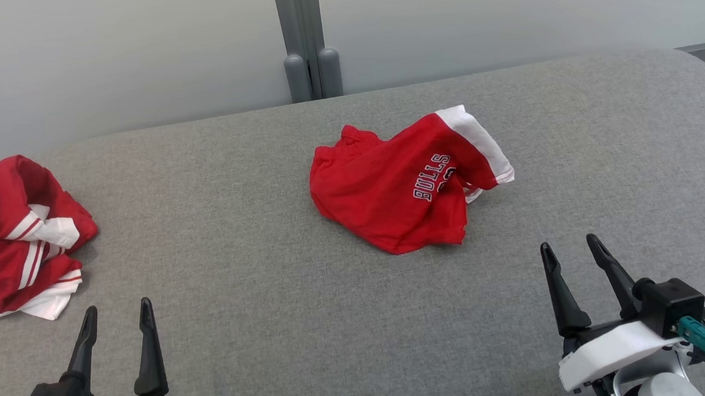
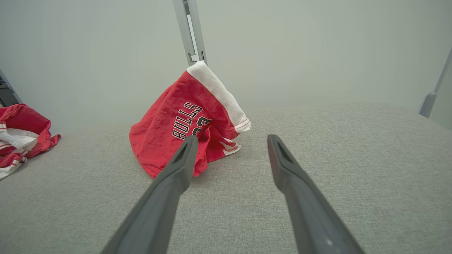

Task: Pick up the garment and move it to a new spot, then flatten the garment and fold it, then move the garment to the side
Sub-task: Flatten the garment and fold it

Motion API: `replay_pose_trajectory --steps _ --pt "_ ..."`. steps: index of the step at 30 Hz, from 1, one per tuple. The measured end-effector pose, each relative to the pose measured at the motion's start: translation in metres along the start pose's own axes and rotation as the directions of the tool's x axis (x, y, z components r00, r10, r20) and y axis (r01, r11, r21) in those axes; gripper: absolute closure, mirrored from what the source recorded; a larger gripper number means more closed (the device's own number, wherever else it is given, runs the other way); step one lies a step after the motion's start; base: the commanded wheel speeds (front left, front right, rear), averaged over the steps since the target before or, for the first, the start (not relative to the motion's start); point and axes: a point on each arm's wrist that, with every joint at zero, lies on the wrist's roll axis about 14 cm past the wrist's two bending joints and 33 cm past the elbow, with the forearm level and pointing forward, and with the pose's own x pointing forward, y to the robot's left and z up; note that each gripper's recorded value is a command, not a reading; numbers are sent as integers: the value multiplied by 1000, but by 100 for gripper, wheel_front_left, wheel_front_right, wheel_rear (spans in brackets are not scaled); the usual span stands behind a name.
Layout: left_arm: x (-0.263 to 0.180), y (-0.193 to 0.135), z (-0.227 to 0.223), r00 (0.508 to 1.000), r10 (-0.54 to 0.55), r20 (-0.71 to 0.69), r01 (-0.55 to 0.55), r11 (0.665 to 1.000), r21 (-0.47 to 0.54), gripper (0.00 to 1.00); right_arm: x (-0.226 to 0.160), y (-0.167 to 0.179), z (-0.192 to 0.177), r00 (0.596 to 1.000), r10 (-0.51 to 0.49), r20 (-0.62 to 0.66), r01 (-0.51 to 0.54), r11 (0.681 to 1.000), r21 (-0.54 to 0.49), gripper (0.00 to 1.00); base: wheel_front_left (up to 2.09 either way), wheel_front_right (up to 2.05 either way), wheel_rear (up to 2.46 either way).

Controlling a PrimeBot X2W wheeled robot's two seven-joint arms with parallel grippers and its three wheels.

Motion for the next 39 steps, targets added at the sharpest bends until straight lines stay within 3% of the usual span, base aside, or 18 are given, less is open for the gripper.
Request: replay_pose_trajectory --steps 24,39 --pt "-2 6 0 1000 19 1 -19 1000 11 0 4 5 2 1000 10 7 -10 1000 7 0 0 0 0" --pt "7 11 -3 999 38 -8 -38 999 13 0 85 13 48 980 174 93 -154 970 -189 0 0 0 0"
